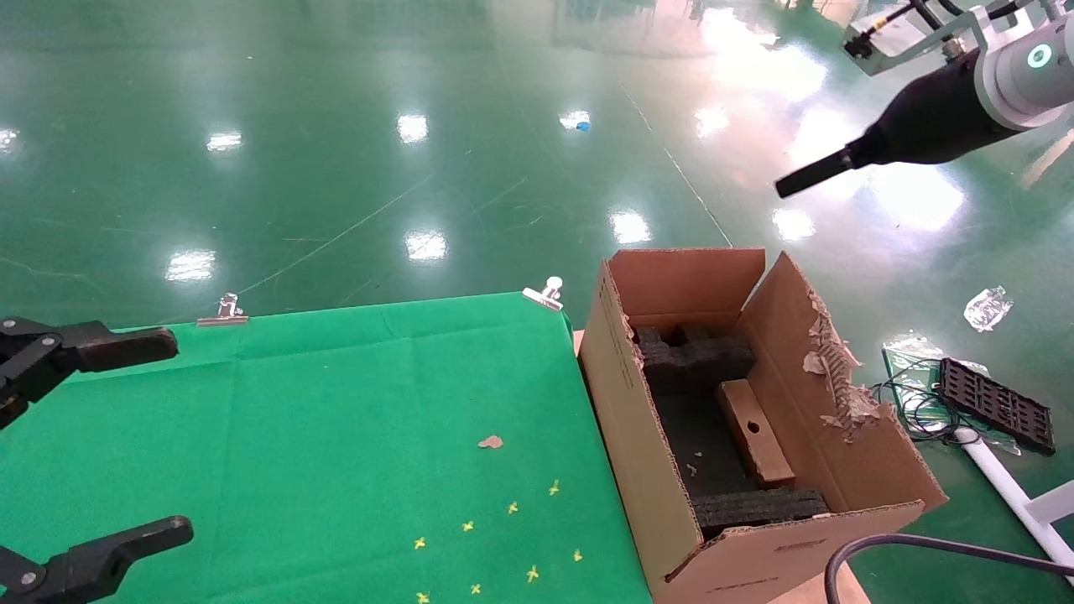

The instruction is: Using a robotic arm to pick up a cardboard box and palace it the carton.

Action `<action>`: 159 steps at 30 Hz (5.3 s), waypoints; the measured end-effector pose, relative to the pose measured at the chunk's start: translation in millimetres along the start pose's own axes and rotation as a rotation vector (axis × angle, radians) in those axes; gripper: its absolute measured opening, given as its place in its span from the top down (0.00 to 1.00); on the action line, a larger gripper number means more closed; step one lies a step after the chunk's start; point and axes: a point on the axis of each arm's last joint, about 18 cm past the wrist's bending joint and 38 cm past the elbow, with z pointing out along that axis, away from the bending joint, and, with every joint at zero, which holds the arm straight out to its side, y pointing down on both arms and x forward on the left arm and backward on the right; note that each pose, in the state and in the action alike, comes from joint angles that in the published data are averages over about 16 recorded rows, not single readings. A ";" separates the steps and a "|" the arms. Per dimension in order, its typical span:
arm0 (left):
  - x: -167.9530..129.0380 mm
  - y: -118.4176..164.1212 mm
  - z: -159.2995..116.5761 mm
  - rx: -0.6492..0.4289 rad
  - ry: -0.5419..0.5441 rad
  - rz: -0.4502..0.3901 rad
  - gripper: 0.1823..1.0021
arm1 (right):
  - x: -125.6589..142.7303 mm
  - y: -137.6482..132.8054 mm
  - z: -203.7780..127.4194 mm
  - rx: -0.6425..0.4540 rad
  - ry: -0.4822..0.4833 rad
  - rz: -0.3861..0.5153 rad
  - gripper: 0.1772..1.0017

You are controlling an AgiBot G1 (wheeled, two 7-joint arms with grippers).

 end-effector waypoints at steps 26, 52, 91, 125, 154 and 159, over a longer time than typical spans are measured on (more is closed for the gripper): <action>-0.2 0.1 -0.1 0.000 0.000 0.000 0.00 | -146.4 18.2 55.9 0.225 -0.606 -0.184 0.00; -0.2 0.1 -0.1 0.000 0.000 0.000 0.00 | -239.9 70.6 -3.9 0.672 -1.064 -0.375 0.00; -0.2 0.2 -0.2 0.000 -0.001 -0.001 0.00 | -247.7 110.3 -71.4 0.949 -1.123 -0.547 0.00; -0.2 0.2 -0.2 0.000 -0.001 -0.001 0.00 | -247.8 108.8 -68.8 0.940 -1.121 -0.541 0.00; -0.2 0.2 -0.2 0.000 -0.001 -0.001 0.00 | -247.7 108.7 -68.6 0.940 -1.121 -0.541 0.00; -0.3 0.2 -0.2 0.000 -0.001 -0.001 0.00 | -247.7 108.7 -68.6 0.940 -1.121 -0.541 0.00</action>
